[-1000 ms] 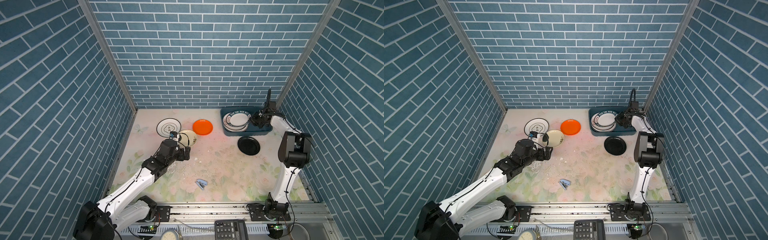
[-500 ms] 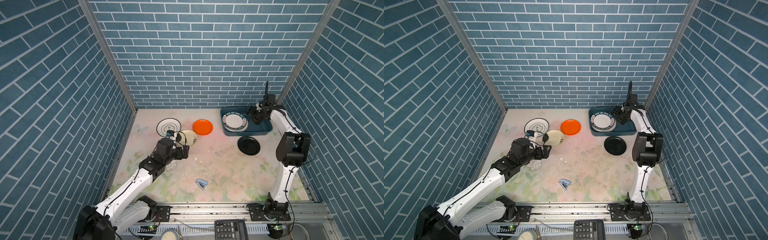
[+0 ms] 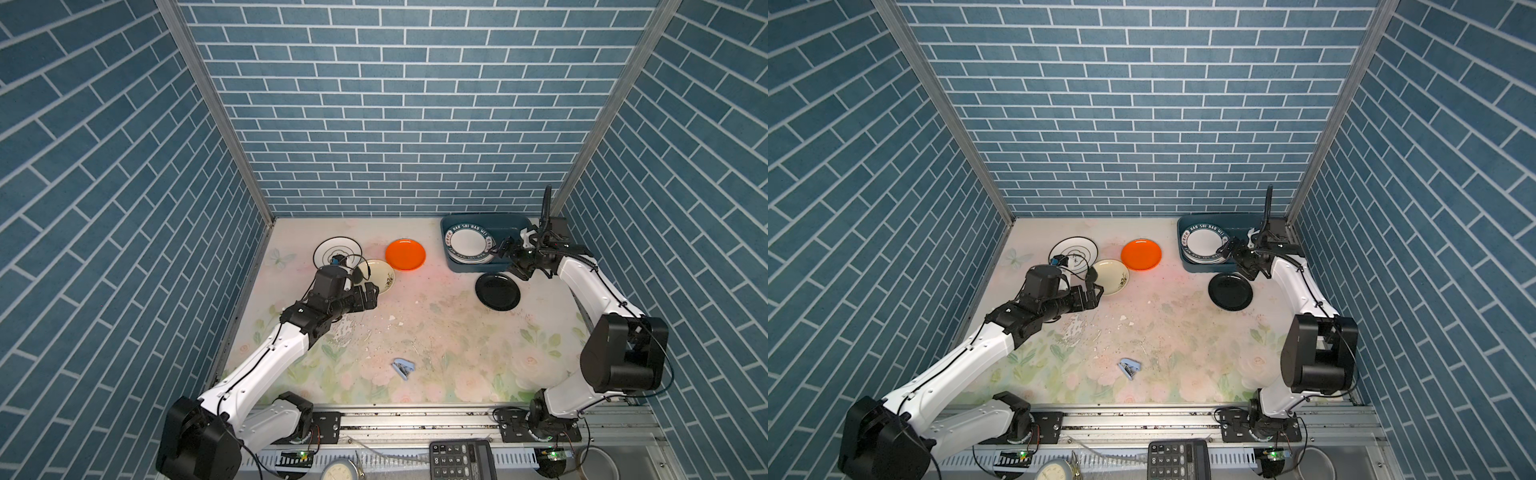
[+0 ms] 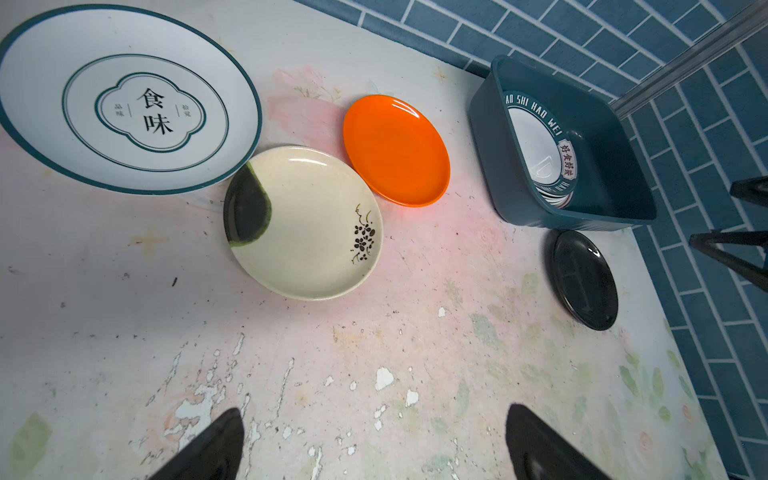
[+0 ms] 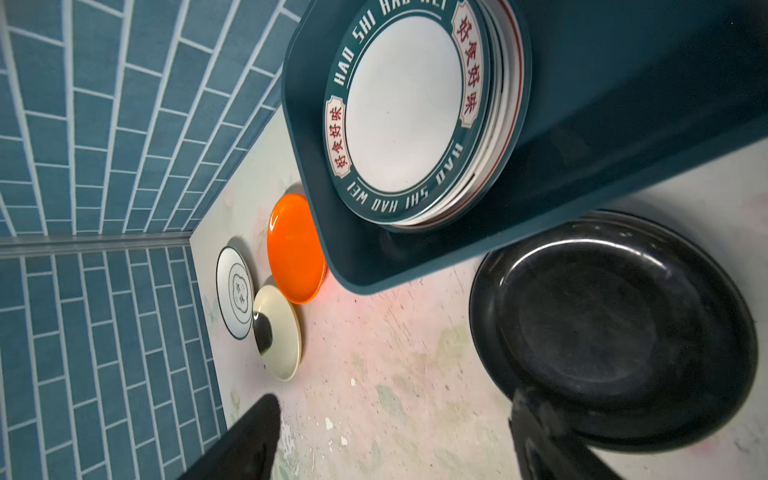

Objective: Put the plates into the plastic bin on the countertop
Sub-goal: 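Release the plate and withdraw the right gripper toward the black plate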

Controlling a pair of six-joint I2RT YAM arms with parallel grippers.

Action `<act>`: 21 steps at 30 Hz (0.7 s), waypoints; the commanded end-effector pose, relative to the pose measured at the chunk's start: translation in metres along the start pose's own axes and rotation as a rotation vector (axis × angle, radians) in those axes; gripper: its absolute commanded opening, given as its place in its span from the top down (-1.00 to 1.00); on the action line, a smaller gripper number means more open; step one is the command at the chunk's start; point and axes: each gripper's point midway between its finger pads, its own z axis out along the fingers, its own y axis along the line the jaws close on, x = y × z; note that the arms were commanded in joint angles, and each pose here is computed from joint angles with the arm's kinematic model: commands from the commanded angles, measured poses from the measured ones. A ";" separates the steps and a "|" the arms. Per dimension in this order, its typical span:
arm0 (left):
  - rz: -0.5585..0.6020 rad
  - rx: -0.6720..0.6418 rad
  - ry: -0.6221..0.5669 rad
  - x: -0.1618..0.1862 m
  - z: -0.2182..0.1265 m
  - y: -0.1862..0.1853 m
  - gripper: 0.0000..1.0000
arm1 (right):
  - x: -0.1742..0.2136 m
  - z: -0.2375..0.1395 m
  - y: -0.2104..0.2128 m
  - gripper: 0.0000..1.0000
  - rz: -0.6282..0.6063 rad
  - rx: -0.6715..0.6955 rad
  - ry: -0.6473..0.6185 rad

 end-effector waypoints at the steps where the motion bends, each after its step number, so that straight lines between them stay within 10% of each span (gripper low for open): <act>1: -0.025 0.005 0.015 -0.007 -0.007 -0.005 -0.99 | 0.011 -0.019 0.011 -0.75 -0.069 -0.066 -0.059; 21: -0.261 -0.118 -0.138 -0.057 -0.009 0.060 -0.99 | 0.087 -0.031 -0.014 -0.77 -0.172 -0.199 -0.115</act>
